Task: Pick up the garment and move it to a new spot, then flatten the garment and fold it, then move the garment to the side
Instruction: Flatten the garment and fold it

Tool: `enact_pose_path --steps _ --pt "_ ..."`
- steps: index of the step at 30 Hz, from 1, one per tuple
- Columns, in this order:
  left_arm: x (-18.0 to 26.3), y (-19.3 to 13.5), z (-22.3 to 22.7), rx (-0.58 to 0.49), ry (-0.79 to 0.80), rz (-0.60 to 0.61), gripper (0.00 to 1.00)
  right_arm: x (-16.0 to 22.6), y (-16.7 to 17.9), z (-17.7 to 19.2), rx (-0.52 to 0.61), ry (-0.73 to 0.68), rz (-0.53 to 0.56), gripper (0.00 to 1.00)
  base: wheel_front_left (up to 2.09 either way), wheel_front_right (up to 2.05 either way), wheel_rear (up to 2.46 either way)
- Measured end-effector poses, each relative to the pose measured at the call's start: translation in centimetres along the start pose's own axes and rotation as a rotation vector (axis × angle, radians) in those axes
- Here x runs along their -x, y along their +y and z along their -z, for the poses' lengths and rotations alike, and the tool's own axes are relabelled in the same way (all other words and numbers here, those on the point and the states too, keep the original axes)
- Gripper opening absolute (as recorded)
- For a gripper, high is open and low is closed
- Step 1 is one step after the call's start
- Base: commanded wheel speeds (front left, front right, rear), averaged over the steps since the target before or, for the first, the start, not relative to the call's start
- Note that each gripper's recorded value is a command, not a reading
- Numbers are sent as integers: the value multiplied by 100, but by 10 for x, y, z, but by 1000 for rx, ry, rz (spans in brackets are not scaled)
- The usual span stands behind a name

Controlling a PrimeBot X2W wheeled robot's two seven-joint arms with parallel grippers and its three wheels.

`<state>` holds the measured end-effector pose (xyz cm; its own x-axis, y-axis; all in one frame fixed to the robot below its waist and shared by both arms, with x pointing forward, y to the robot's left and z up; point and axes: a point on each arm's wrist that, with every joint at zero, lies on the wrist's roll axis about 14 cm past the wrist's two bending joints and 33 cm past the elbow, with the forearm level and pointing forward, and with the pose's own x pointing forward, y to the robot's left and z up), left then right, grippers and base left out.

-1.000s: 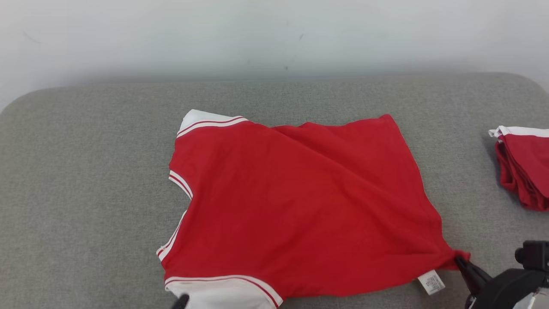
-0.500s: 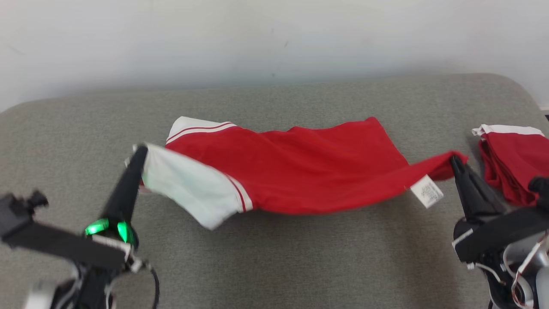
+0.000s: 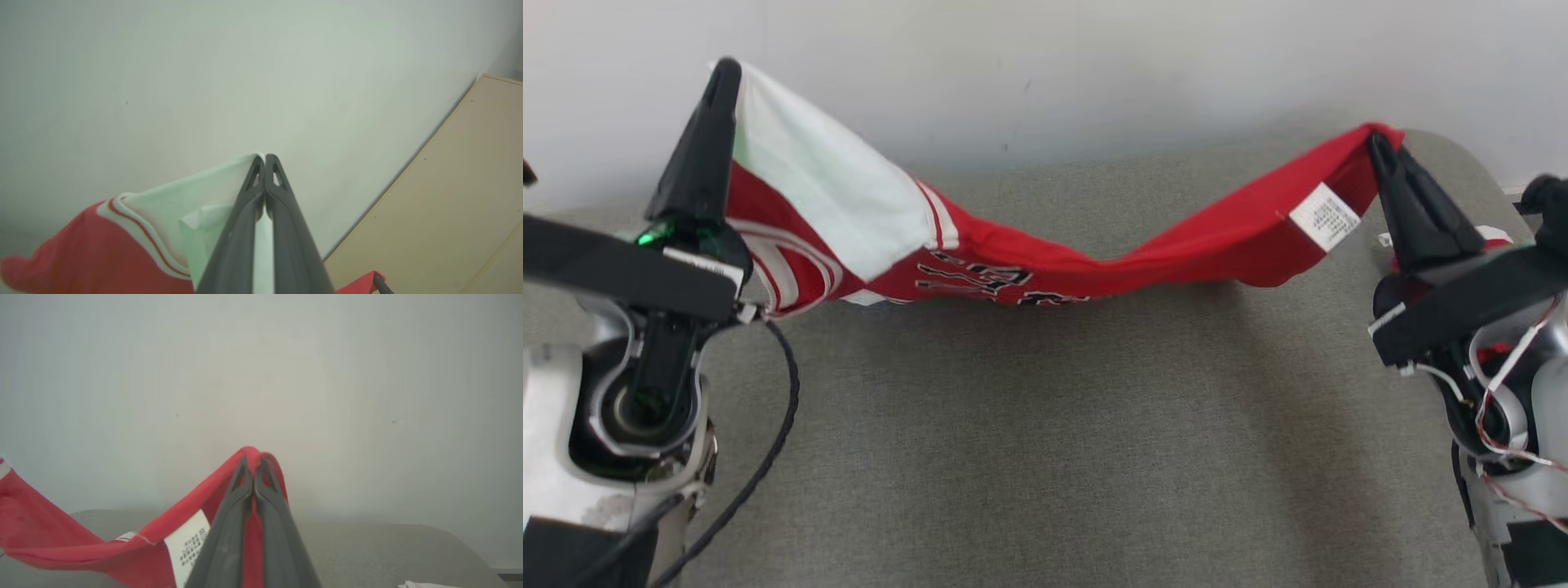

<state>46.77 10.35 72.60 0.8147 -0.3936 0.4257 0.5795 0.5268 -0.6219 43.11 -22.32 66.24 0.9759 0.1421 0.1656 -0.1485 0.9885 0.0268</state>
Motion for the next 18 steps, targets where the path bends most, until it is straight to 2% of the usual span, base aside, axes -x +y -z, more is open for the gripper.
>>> enact_pose_path --steps 11,18 --pt "-44 -54 -32 -109 -74 153 0 -18 -9 -62 159 -167 12 0 0 0 0" --pt "-61 -88 -46 -155 -128 229 0 -17 -13 -93 221 -255 33 0 0 0 0"
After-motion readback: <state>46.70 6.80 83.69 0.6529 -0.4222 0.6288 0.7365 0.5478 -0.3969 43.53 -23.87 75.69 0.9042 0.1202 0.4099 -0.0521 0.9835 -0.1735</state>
